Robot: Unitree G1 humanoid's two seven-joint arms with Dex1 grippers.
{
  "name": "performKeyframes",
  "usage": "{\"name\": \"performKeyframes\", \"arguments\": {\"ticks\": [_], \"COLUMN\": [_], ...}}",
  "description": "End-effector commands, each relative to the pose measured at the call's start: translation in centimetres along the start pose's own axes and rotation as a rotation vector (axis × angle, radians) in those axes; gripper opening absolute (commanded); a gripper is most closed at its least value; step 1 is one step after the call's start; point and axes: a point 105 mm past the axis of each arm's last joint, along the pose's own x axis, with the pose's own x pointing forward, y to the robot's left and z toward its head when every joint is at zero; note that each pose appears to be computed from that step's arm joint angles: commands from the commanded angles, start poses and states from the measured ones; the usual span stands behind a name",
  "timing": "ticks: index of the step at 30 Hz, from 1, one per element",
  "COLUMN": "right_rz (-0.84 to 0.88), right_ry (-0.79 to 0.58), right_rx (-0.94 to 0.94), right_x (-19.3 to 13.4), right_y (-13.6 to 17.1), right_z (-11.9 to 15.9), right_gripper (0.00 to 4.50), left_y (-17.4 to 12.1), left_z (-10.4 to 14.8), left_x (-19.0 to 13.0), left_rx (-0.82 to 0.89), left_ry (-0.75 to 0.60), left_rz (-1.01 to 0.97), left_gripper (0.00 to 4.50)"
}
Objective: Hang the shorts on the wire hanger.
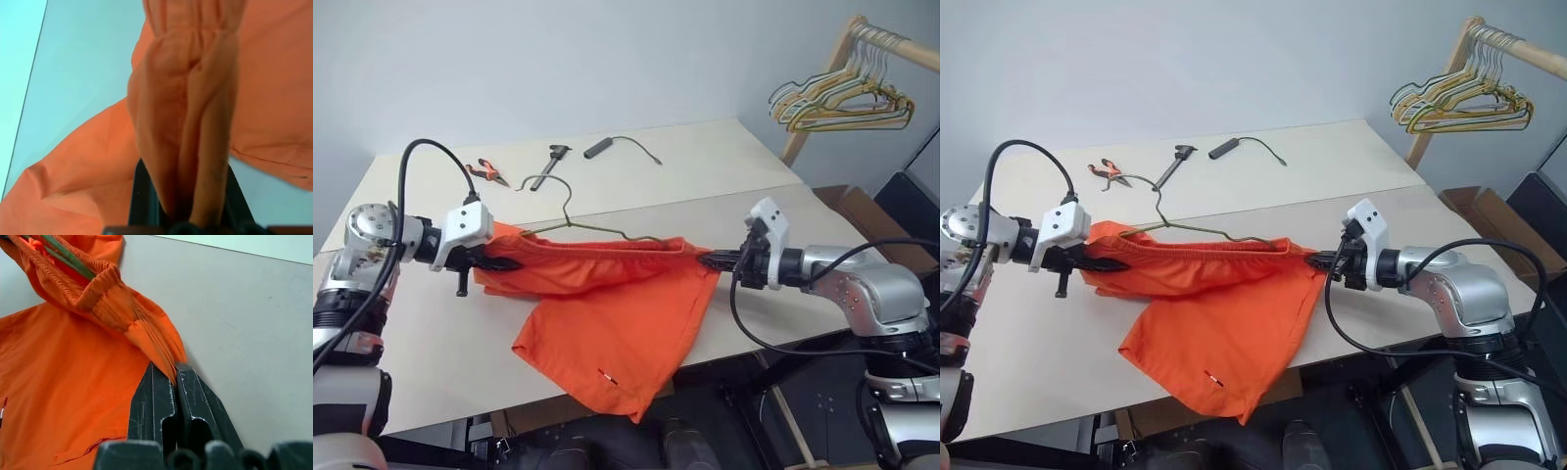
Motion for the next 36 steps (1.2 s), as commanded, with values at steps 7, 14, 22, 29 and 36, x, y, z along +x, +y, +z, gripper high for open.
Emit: {"name": "performKeyframes", "arguments": {"ticks": [7,14,22,29,36], "right_rz": [-0.046,0.047,0.153,0.087,0.047], "right_ry": [-0.080,-0.103,-0.033,-0.004,-0.099], "right_rx": [-0.036,-0.091,-0.166,-0.196,-0.262], "right_x": [-2.2,-1.3,1.3,0.5,-1.2], "right_y": [-1.0,1.3,4.7,3.3,2.3], "right_z": [2.4,3.8,3.0,2.8,6.2], "right_gripper": [0.04,0.04,1.08,3.52,4.49], "left_y": [-0.4,-0.3,0.9,1.5,1.4], "left_z": [-2.0,-3.2,0.5,1.2,1.5], "left_x": [-1.7,-0.4,2.6,2.9,3.0], "left_rx": [0.037,0.100,0.085,0.092,0.102], "left_ry": [0.147,0.250,0.082,0.062,0.054], "left_rz": [0.006,0.000,0.026,0.041,0.026], "left_gripper": [0.00,0.00,0.00,0.00,0.00]}}
